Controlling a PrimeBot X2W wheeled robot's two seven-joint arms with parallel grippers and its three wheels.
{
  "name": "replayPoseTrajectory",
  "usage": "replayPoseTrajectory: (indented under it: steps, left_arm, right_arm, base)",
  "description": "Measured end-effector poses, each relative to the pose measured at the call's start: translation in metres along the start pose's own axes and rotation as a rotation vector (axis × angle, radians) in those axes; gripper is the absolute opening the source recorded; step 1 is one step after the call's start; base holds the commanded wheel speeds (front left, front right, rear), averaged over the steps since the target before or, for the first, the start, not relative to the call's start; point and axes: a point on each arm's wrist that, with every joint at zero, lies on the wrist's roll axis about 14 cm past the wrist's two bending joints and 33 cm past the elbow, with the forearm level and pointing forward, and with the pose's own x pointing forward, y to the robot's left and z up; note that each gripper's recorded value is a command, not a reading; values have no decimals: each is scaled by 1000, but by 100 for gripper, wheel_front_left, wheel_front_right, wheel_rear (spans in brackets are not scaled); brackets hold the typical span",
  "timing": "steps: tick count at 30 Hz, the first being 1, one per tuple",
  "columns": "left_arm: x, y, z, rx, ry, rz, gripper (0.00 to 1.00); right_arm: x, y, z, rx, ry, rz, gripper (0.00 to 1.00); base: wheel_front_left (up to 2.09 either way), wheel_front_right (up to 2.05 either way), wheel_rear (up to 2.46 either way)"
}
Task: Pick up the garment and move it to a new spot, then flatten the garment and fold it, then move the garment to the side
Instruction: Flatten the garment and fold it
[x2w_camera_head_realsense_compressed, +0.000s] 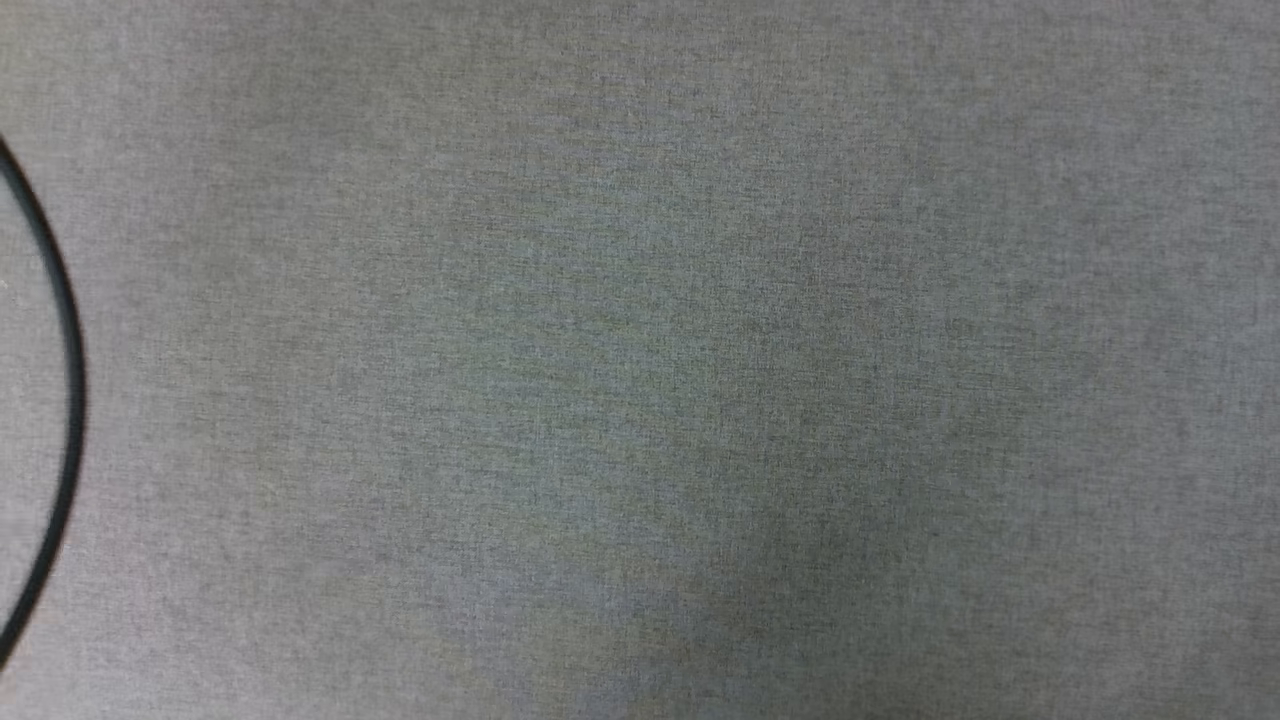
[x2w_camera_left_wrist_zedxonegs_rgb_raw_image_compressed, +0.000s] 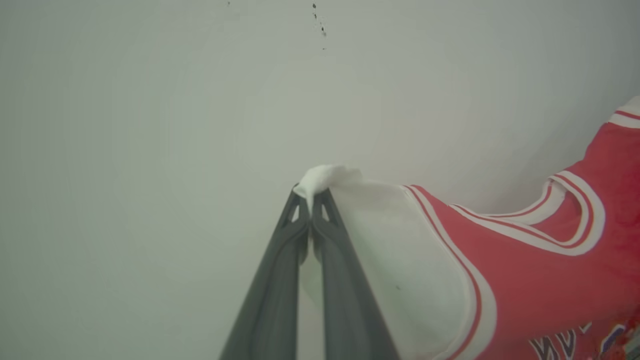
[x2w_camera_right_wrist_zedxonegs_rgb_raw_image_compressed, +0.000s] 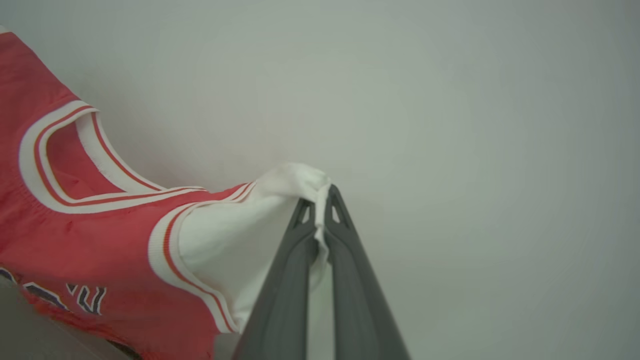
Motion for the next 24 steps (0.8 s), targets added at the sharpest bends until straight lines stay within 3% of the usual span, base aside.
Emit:
replayPoseTrajectory:
  steps: [12,24]
  left_arm:
    - [-58,-18,-44,-67,111,-31,0]
    - [-174,-46,-73,-189,277,-1,0]
  right_arm:
    - [-43,31,-46,32,97,94,0]
    - [-155,72,-94,180,248,184,0]
  base:
    - [0,0,0]
    - [0,0,0]
